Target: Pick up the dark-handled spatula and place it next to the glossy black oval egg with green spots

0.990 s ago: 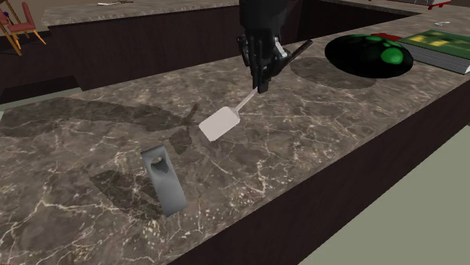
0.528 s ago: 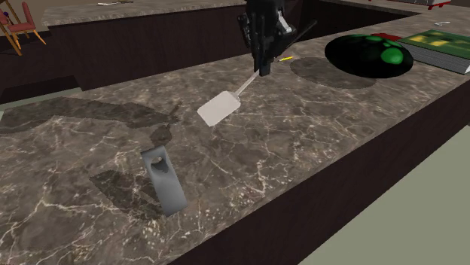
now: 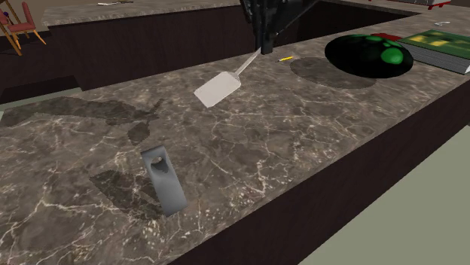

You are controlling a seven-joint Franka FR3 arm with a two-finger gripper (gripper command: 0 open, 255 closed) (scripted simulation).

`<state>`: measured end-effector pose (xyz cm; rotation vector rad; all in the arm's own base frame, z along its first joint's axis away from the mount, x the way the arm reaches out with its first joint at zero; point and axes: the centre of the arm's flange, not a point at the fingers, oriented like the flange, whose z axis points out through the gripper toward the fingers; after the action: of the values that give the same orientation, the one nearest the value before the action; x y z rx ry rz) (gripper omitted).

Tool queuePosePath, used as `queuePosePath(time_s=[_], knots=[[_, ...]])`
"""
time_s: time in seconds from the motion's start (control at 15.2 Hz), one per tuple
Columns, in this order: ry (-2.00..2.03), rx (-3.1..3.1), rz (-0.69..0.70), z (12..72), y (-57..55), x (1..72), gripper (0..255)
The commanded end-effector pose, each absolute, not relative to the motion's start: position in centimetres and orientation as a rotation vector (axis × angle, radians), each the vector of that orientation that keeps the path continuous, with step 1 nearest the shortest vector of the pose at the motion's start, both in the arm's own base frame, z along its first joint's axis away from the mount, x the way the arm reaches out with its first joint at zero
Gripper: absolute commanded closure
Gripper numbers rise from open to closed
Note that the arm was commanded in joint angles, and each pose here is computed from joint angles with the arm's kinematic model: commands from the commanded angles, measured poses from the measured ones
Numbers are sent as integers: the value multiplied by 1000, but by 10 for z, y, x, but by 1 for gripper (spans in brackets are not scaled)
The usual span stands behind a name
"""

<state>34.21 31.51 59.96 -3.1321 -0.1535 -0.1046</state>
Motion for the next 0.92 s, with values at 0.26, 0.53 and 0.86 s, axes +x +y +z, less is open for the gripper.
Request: queuePosePath(time_s=[0.26,0.53,0.86], knots=[[-153,-3132,-104,609,304,394,255],[-153,-3132,-104,609,293,446,255],[-153,-3132,-104,609,279,511,255]])
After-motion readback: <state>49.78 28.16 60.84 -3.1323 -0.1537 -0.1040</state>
